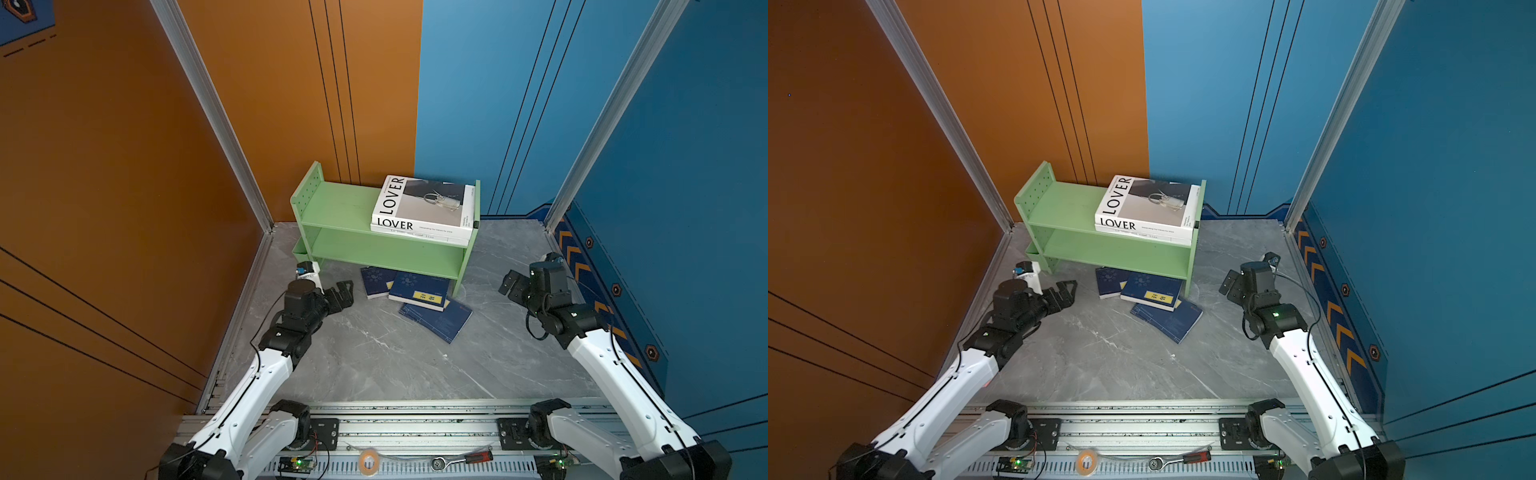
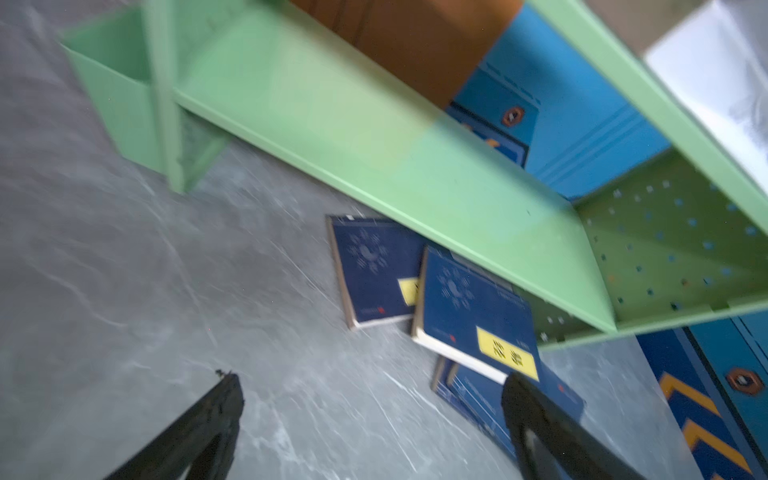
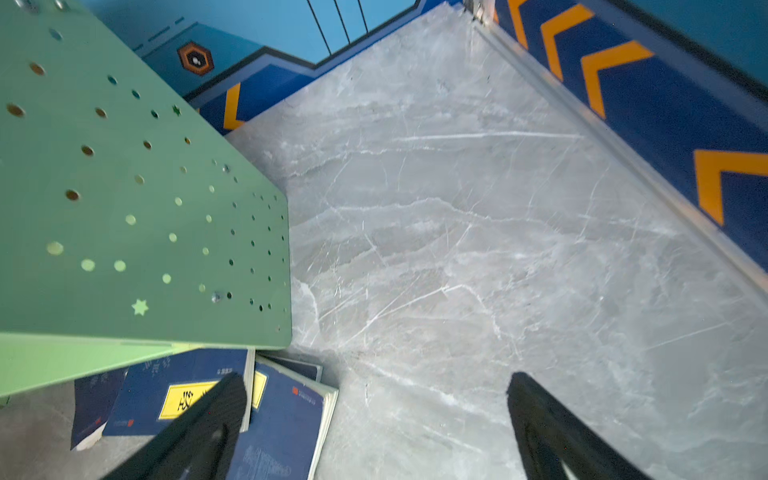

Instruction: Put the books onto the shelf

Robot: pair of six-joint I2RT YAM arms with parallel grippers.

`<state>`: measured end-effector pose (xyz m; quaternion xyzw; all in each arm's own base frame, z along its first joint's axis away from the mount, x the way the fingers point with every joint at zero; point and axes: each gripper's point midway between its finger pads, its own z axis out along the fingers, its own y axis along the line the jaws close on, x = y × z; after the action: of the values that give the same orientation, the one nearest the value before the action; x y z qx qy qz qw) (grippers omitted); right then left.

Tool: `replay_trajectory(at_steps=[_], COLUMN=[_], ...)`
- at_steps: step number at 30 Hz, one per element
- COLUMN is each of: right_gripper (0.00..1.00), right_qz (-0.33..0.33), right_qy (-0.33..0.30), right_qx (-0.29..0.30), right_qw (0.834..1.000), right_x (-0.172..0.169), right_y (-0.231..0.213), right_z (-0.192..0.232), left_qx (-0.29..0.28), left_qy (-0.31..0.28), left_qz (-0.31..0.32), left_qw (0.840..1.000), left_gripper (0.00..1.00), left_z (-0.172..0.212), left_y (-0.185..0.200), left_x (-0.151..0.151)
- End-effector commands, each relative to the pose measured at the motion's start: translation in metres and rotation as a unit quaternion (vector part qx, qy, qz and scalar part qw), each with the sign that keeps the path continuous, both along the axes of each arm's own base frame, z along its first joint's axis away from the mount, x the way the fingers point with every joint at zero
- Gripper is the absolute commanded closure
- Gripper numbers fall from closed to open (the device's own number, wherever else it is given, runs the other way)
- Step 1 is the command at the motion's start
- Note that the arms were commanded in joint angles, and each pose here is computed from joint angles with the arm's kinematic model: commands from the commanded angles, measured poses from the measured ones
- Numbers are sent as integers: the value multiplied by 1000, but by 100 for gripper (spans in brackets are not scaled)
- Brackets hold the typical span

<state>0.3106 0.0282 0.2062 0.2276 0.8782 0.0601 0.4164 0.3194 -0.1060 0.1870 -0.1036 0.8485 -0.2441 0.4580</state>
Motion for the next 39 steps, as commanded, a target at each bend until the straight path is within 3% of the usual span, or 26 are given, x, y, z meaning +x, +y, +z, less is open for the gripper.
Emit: replay_trajectory(at_steps=[1,7,12,16,24,34,39], right_gripper=[0,0,0,0,0,0,0], right_qz=[0,10,11,19,20,3,-4], right_qy=[6,27,21,4,-12,-53,-70], right_qx=[36,46,45,57,57,57,59], right_qw=[999,999,999,998,998,997,996], right_x=[-2,1,8,10,-10,-42,-49], right_y=[16,35,38,42,39,26,21], right_z=[-13,-33,-27,-13,-1,21,32], left_qx=[-45,-129,-205,-263,-301,-336,-332], left_qy=[5,66,146,182,218,236,241], left_qz=[-28,-39,-17,-15,8,52,74], left_qw=[999,989,968,947,928,911,909], left_gripper=[2,2,0,7,21,24,25], left_z=[-3,-35,-64,-81,-117,-150,-165], left_y=[-30,-61,-82,-106,-136,-149,-148], left_x=[1,13,22,30,42,58,59])
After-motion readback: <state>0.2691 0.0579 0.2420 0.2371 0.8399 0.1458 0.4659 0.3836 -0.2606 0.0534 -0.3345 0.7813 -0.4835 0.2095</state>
